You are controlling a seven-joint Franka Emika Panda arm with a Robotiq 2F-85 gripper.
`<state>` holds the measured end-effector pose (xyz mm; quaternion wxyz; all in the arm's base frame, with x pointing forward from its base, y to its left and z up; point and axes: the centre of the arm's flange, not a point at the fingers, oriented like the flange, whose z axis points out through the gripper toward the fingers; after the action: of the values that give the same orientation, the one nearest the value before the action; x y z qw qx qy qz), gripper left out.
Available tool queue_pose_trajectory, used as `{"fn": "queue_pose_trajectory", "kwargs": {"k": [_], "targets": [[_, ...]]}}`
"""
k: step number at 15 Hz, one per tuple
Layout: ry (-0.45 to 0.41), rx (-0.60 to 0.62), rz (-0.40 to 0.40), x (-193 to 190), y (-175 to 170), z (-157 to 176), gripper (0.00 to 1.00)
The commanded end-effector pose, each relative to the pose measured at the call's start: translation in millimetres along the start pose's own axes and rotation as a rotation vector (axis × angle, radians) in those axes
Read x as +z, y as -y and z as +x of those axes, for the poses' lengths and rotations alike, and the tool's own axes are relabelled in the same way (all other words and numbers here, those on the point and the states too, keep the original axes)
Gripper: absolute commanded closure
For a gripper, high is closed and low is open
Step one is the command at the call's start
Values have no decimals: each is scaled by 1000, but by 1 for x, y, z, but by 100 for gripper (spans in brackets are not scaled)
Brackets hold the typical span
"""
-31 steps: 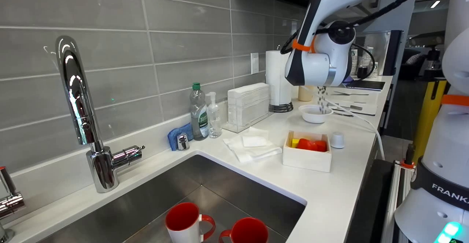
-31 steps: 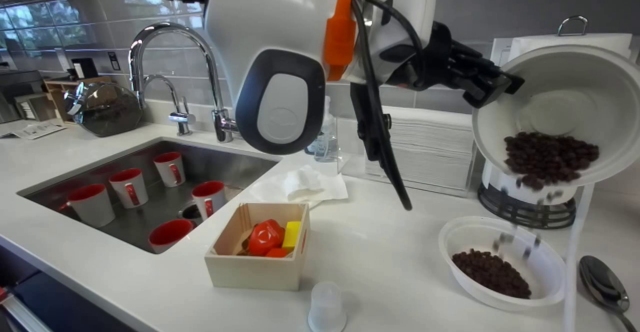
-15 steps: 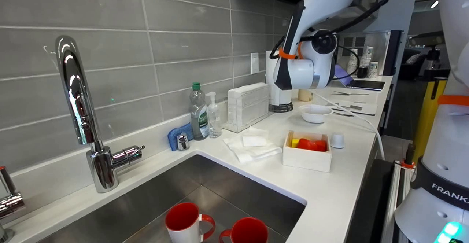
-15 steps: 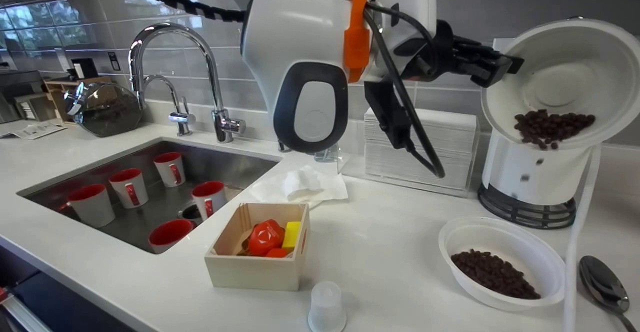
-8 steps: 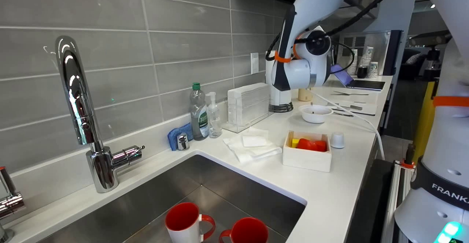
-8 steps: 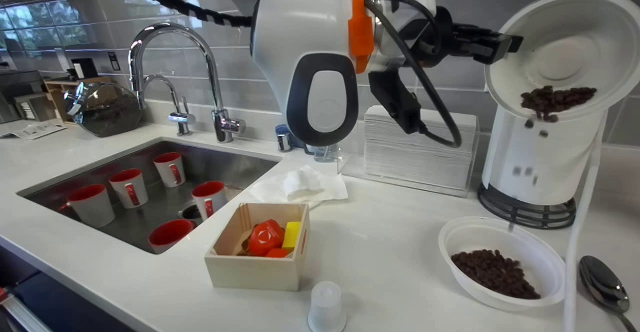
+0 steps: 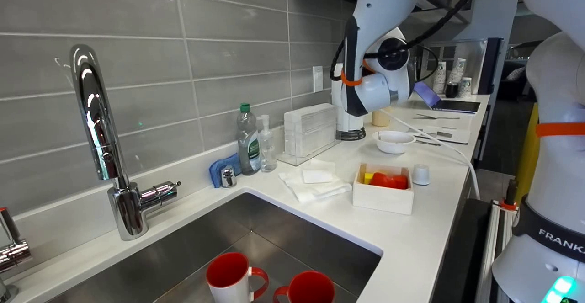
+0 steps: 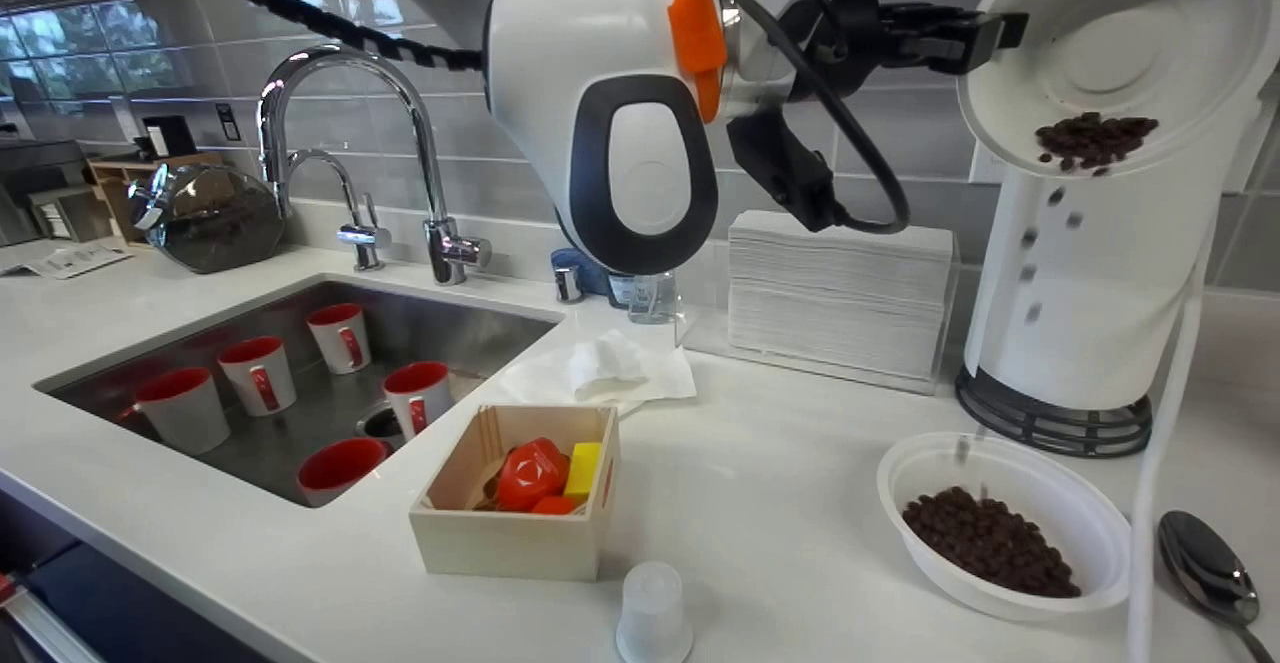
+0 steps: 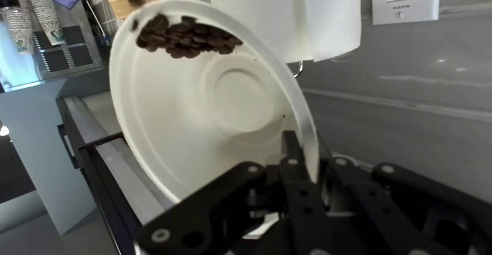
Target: Pour the contents in the bowl into the other bowl
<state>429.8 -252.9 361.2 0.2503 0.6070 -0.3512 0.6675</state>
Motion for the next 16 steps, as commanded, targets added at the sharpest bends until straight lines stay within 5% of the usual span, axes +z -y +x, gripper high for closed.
{"fn": "queue_pose_trajectory", "kwargs": {"k": [1, 16], "targets": [[-72, -1, -21, -33, -27, -31, 100], [-130, 10, -88, -44, -44, -54, 100]]}}
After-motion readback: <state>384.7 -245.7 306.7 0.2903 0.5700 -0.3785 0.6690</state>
